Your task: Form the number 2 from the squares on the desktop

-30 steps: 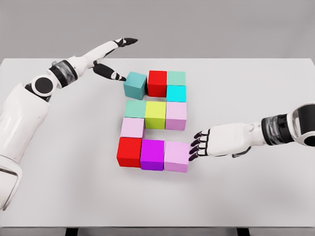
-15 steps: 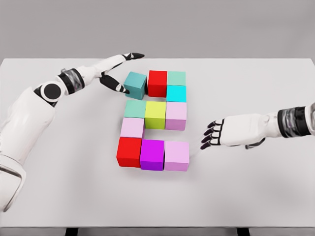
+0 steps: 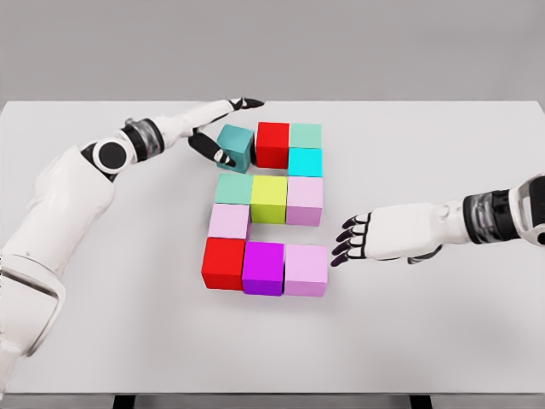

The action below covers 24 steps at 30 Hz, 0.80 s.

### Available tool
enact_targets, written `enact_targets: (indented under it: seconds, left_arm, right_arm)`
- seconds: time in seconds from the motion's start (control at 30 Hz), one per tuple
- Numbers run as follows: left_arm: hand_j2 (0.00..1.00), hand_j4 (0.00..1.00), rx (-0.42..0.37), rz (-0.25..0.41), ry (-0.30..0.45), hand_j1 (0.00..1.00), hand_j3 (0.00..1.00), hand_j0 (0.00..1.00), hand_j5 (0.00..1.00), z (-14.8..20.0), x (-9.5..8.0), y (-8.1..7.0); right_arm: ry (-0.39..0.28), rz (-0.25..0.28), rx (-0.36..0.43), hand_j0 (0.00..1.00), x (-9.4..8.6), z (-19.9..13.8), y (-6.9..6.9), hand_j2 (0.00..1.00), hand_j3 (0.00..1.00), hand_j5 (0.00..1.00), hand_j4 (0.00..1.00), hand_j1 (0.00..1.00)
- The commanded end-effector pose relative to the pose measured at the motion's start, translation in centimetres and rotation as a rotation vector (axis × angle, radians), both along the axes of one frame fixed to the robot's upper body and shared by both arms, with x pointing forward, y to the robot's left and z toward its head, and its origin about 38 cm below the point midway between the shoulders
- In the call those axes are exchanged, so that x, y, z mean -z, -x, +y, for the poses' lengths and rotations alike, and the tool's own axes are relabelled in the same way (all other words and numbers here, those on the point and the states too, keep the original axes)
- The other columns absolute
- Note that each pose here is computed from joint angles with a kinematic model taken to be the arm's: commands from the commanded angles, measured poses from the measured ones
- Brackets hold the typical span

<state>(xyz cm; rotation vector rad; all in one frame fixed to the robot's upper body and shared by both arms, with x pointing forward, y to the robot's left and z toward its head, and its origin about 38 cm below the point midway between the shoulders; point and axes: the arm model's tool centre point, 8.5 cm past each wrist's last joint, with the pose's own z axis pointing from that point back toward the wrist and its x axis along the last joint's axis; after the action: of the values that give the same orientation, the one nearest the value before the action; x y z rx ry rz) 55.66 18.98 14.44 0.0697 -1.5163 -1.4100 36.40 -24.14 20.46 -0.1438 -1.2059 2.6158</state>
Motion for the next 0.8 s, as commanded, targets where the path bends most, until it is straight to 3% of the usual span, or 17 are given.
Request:
enact_targets:
  seconds: [0.0,0.5,0.77]
  left_arm:
    - [1.00,1.00,-0.017,-0.005,-0.003,1.00,1.00,1.00,1.00,-0.23,0.36,-0.08]
    - [1.00,1.00,-0.037,0.015,0.001,1.00,1.00,1.00,1.00,-0.90,0.67,-0.40]
    - [1.00,1.00,-0.035,-0.002,0.018,1.00,1.00,1.00,1.00,-0.92,-0.07,-0.63]
  right_arm:
    - [-0.006,0.002,0.000,1.00,-0.02,0.15,-0.01,1.00,1.00,1.00,1.00,1.00]
    - [-0.012,0.002,-0.009,1.00,-0.01,0.55,0.01,1.00,1.00,1.00,1.00,1.00]
    - [-0.011,0.000,-0.008,1.00,-0.11,0.52,-0.08,1.00,1.00,1.00,1.00,1.00]
